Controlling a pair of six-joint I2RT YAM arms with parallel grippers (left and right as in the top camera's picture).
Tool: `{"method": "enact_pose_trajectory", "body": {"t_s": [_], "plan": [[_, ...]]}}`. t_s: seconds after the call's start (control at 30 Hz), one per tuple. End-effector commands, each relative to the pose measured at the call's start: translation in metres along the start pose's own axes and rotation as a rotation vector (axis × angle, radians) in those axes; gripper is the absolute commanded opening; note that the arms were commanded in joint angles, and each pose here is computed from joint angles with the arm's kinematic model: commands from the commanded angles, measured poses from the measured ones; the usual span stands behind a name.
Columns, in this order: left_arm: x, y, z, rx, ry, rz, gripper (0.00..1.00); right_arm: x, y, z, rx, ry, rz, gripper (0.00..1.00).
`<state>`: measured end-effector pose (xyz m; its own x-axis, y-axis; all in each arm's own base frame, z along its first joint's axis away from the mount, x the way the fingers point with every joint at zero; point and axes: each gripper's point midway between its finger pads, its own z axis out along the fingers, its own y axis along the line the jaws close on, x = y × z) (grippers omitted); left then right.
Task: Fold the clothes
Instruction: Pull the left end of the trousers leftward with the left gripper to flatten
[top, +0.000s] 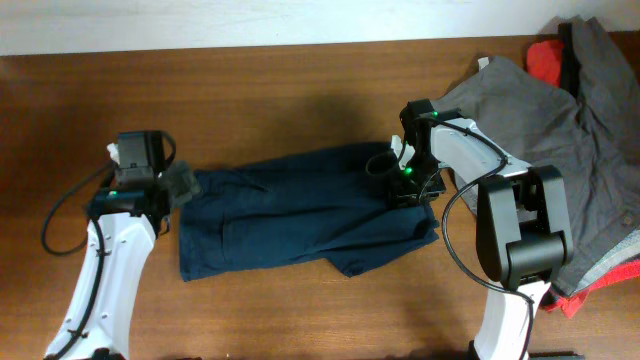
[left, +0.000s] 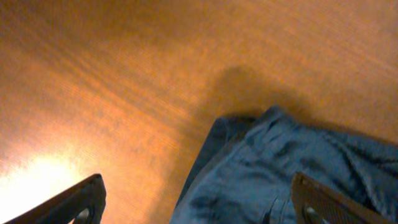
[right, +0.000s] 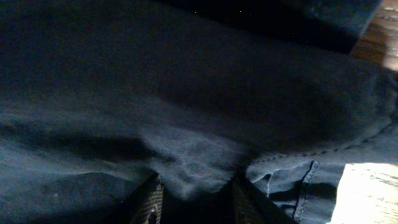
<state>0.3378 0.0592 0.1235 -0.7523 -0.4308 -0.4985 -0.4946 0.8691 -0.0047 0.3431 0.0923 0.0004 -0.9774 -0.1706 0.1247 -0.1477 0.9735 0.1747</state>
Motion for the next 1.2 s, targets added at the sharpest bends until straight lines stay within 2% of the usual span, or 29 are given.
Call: {"method": "enact_pose_trajectory", "body": {"t_s": [0.0, 0.1, 0.2, 0.5, 0.57, 0.63, 0.67, 0.8, 0.87, 1.0, 1.17], "plan": [[0.037, -0.004, 0.022, 0.076, 0.171, -0.007, 0.99, 0.022, -0.028, 0.028, 0.09, 0.105, 0.047, 0.41], [0.07, 0.001, 0.045, 0.095, 0.308, -0.036, 0.99, 0.022, -0.028, 0.028, 0.09, 0.106, 0.047, 0.41], [0.089, -0.006, 0.061, 0.171, 0.402, 0.004, 0.99, 0.022, -0.028, 0.028, 0.089, 0.106, 0.047, 0.41], [0.126, 0.0, 0.097, 0.15, 0.557, 0.031, 0.99, 0.022, -0.028, 0.028, 0.089, 0.106, 0.047, 0.42], [0.135, -0.007, 0.1, 0.191, 0.598, 0.04, 0.99, 0.022, -0.028, 0.028, 0.089, 0.106, 0.047, 0.42], [0.145, -0.016, 0.101, 0.256, 0.641, 0.057, 0.92, 0.022, -0.028, 0.028, 0.09, 0.106, 0.047, 0.42], [0.149, -0.016, 0.102, 0.262, 0.658, 0.056, 0.8, 0.022, -0.028, 0.028, 0.089, 0.106, 0.047, 0.42], [0.154, -0.018, 0.103, 0.277, 0.678, 0.058, 0.66, 0.022, -0.028, 0.028, 0.09, 0.106, 0.047, 0.42], [0.155, -0.03, 0.098, 0.365, 0.687, 0.085, 0.64, 0.022, -0.028, 0.028, 0.09, 0.106, 0.047, 0.41], [0.157, -0.033, 0.095, 0.393, 0.696, 0.095, 0.64, 0.022, -0.028, 0.028, 0.09, 0.107, 0.047, 0.42], [0.162, -0.051, 0.083, 0.552, 0.705, 0.142, 0.65, 0.022, -0.028, 0.028, 0.09, 0.107, 0.047, 0.41]]}}
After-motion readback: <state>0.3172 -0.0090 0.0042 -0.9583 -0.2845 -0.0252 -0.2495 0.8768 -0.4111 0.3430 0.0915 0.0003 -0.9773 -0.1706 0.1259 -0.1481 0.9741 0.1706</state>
